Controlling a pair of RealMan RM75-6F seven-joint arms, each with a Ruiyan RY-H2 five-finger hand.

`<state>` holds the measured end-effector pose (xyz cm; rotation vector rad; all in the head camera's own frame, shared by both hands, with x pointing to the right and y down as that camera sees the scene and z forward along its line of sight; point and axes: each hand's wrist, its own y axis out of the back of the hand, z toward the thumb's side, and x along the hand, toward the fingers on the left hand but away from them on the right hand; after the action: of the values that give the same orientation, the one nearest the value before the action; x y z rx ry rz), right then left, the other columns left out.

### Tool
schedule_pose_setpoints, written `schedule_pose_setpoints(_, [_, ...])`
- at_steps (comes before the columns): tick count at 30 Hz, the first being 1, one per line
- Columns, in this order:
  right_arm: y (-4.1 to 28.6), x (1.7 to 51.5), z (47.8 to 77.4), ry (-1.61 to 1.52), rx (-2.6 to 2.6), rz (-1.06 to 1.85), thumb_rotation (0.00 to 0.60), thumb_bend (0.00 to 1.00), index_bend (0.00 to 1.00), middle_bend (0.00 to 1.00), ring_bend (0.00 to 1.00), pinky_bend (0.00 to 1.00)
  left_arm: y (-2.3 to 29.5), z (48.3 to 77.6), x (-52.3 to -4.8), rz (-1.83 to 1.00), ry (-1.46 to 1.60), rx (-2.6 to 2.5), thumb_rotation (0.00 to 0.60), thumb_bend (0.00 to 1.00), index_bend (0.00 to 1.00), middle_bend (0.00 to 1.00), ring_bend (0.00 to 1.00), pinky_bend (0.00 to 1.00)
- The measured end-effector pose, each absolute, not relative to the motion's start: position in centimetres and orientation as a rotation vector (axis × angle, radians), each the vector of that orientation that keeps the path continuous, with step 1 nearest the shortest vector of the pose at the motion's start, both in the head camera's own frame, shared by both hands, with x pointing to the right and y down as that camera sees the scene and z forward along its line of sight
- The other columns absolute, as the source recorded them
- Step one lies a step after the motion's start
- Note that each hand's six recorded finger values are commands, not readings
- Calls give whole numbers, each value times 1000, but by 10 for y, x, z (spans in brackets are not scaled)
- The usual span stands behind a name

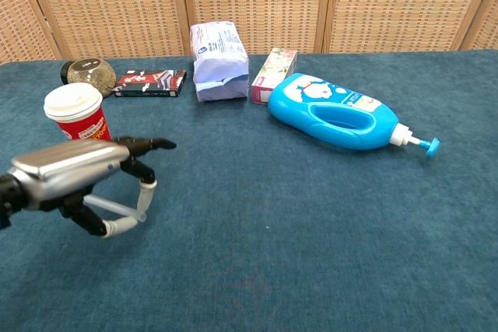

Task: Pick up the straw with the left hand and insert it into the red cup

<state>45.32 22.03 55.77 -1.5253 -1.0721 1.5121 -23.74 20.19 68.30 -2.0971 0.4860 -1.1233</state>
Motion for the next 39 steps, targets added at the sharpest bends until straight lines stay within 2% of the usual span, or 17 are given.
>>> schedule_pose_setpoints(13, [221,451,560,-1059,-1524,1517,600,0,0,0,0,0,155,598,-251,-775,909,-2301,600,409,572,0,0,0])
schedule_pose_setpoints(22, [221,451,562,-1056,-1520,1526,600,0,0,0,0,0,112,559,-282,-506,1248,-2526,600,451,571,0,0,0])
schedule_pose_setpoints(31, [220,452,565,-1058,-1515,1537,600,0,0,0,0,0,68,555,-325,-404,1534,-2567,600,464,572,0,0,0])
schedule_pose_setpoints(39, [218,456,567,-1066,-1506,1557,600,0,0,0,0,0,51,572,-340,-416,1656,-2599,600,463,572,0,0,0])
